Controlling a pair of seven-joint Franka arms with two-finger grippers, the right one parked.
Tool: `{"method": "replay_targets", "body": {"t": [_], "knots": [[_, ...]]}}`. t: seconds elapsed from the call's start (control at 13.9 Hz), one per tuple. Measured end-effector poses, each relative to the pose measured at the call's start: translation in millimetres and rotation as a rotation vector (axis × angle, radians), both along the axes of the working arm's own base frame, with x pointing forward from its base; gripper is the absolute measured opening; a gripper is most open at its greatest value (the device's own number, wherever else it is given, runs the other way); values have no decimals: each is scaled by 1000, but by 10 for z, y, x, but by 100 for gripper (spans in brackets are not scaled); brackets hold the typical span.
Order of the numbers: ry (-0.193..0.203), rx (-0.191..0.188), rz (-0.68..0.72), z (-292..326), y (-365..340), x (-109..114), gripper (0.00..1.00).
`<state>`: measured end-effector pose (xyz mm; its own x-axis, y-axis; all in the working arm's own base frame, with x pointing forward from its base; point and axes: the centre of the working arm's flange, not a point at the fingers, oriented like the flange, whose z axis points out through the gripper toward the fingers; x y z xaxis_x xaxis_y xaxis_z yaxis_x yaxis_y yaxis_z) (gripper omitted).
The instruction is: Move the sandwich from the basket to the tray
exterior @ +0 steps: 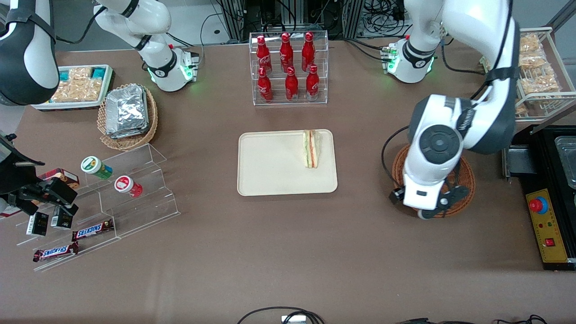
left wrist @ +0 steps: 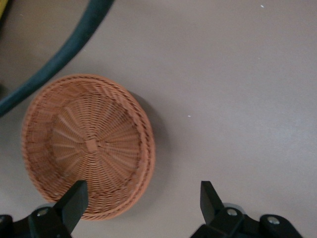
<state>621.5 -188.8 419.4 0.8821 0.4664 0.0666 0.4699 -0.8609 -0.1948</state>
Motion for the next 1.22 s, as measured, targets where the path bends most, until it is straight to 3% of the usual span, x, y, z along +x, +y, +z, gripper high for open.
{"method": "replay_targets", "body": {"t": [0.22,0.65,0.86,1.22], "knots": [[27,-39,-39,388,391,-47,100],[24,-68,-81,777,844,-142,100],[47,-103,-107,902,1258,-178,100],[87,-165,-342,1290,1756,-387,100]]}}
